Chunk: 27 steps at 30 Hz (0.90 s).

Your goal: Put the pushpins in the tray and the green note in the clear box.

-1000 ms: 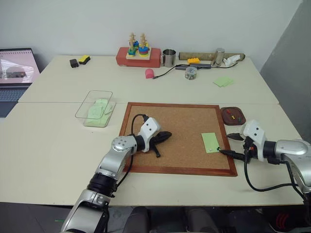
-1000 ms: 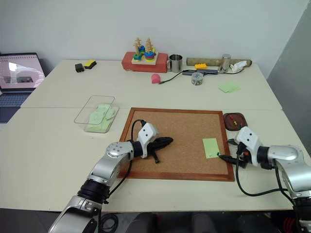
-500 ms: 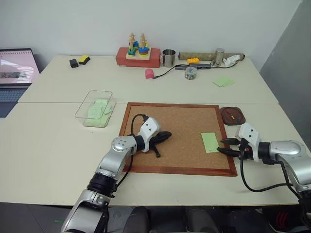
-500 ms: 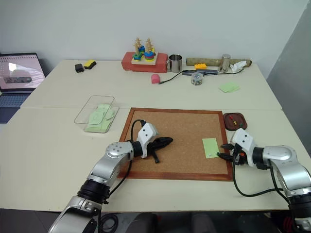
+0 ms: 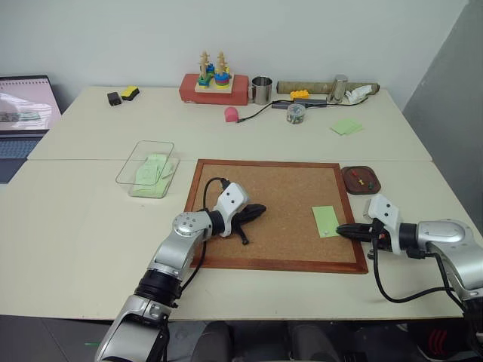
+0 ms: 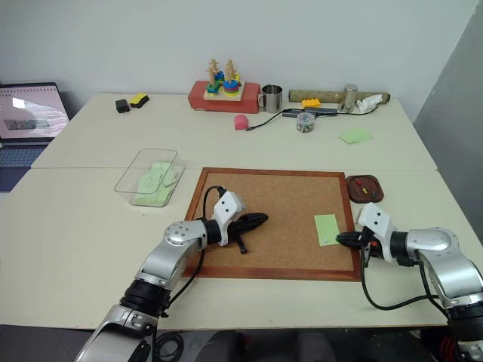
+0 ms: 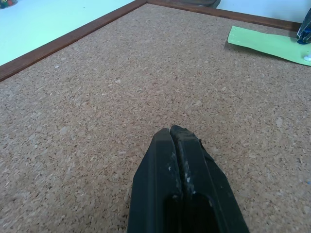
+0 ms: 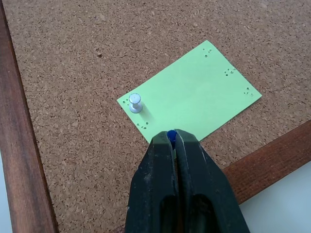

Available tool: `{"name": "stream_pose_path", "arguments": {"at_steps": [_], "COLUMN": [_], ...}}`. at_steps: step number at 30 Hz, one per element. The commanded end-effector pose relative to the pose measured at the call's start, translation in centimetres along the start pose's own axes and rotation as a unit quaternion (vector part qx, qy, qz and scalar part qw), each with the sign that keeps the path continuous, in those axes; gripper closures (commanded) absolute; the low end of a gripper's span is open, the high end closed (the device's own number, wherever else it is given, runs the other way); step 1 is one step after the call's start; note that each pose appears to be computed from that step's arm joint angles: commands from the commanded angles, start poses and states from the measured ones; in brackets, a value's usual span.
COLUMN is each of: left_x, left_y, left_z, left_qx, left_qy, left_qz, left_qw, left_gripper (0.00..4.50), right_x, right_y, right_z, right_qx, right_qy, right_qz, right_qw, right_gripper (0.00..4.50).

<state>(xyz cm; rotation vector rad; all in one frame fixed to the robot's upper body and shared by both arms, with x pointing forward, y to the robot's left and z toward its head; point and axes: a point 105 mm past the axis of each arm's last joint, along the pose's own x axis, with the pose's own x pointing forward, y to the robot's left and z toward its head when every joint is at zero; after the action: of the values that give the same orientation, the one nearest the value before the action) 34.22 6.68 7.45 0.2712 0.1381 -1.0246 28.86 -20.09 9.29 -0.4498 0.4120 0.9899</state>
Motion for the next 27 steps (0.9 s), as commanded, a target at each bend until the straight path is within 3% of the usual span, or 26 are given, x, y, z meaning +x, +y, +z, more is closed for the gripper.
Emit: {"name": "stream_pose_path", "arguments": {"at_steps": [1, 19, 24, 27], "left_x": [-0.1, -0.1, -0.1, 0.0], "left_y": [-0.8, -1.0, -1.1, -1.1], "left_z": [-2.7, -3.0, -3.0, -2.9], "left_qx": [-0.019, -0.019, -0.019, -0.018], "left_qy": [0.043, 0.047, 0.047, 0.046], "left_qz": [-0.009, -0.007, -0.009, -0.009], "left_qw": [0.999, 0.999, 0.999, 0.999], "left_gripper": [4.50, 4.50, 4.50, 4.50], "right_x": [-1.0, -2.9, -3.0, -3.0], "right_y": [-0.1, -0.8, -3.8, -6.8], "right_z": [1.9, 4.8, 5.9, 5.5], "right_qx": [-0.011, 0.046, 0.057, 0.049], "right_qy": [-0.032, -0.096, -0.127, -0.109], "right_qz": [0.000, 0.002, -0.079, -0.161], "right_qw": [0.999, 0.994, 0.987, 0.980], "right_gripper": [4.49, 4.49, 4.49, 4.49]}}
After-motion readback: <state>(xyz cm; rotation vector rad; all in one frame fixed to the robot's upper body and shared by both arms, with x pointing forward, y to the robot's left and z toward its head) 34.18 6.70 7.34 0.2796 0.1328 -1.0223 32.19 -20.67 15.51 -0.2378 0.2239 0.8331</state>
